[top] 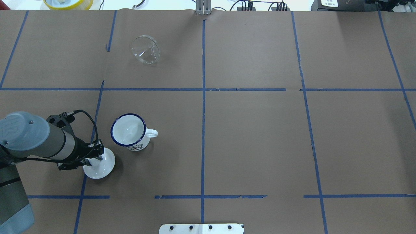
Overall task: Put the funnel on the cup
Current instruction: 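Open the left gripper and raise it off the white funnel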
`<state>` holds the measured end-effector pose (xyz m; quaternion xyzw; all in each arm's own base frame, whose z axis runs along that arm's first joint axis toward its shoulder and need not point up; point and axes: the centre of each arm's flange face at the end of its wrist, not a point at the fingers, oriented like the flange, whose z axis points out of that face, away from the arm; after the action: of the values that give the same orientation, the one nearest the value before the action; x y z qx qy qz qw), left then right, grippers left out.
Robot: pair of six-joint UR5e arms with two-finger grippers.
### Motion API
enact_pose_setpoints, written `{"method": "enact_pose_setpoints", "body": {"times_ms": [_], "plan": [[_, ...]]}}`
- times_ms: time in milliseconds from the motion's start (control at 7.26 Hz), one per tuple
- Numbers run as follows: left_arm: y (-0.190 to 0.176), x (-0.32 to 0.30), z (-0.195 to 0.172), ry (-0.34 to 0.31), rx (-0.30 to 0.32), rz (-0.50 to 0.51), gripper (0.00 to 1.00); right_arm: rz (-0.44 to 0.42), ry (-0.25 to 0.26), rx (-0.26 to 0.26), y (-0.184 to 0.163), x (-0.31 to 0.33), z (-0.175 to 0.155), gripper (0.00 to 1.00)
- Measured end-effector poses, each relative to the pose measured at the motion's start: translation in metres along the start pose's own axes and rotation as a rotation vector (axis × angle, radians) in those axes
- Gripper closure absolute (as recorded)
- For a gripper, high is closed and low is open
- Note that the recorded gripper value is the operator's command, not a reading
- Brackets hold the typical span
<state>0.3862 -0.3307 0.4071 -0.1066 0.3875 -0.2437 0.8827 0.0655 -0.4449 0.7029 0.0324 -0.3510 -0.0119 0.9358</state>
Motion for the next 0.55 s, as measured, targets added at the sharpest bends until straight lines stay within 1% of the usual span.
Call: {"method": "enact_pose_setpoints", "body": {"times_ms": [275,413,551], "plan": [[0.0005,0.0016,-0.0020,0.006,-0.001,0.001,0.20,0.000,0.000,0.000,0.0000,0.0000,0.0000,0.00],[0.0003,0.0020,-0.0028,0.008,-0.001,0.001,0.13,0.000,0.000,0.000,0.0000,0.0000,0.0000,0.00],[-0.0002,0.0026,-0.0041,0.011,0.000,0.001,0.13,0.000,0.000,0.000,0.0000,0.0000,0.0000,0.00]]}}
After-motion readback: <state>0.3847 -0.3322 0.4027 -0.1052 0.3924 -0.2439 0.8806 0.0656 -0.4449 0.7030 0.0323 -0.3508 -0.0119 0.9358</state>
